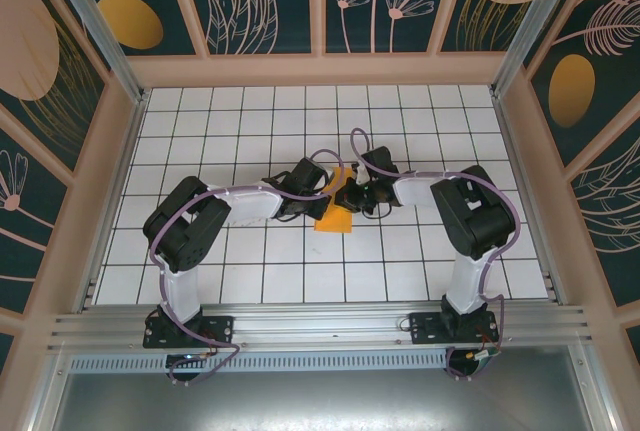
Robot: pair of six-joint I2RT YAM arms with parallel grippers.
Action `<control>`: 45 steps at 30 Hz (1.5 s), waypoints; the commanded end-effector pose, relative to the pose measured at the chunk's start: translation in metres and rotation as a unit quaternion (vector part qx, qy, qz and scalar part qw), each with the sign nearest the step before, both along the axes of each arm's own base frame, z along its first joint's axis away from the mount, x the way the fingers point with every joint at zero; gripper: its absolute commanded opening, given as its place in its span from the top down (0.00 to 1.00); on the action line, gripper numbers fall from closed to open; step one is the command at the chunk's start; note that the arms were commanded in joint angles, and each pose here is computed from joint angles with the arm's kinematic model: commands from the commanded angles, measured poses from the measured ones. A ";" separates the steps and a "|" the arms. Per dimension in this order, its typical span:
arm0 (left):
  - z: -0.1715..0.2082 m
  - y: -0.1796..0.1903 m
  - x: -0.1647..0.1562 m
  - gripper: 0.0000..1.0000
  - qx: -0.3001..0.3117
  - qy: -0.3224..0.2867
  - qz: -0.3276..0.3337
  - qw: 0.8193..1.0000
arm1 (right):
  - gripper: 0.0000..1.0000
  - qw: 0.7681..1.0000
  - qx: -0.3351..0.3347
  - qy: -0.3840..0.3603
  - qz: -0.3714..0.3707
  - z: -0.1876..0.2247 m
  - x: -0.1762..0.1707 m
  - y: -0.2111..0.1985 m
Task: Fold a paper plane with a square sheet of paper (fold left side to right side)
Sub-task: Fold the triangle a second time at the center of the table.
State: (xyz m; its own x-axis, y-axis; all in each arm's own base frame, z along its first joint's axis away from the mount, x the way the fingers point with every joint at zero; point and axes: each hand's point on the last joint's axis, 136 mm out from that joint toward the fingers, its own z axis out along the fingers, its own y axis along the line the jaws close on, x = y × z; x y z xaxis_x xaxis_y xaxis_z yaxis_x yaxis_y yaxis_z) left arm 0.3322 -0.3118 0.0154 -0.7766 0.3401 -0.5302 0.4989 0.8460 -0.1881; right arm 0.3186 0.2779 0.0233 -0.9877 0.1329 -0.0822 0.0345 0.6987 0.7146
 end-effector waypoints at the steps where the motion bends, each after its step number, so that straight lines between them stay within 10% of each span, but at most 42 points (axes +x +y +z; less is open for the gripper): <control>1: -0.020 0.013 -0.005 1.00 0.030 0.015 0.002 0.999 | 1.00 1.000 -0.025 0.002 0.006 -0.010 -0.002 -0.003; 15: -0.013 0.012 -0.001 0.99 0.027 0.009 0.008 1.000 | 1.00 0.998 -0.054 0.018 0.006 -0.026 -0.010 -0.013; 30: 0.061 0.014 0.007 0.68 -0.023 -0.037 0.051 0.998 | 1.00 0.997 -0.065 0.028 0.009 -0.034 -0.016 -0.017; 45: 0.041 -0.027 -0.071 0.78 -0.185 0.144 -0.039 0.971 | 1.00 0.997 -0.066 0.026 0.011 -0.032 -0.015 -0.017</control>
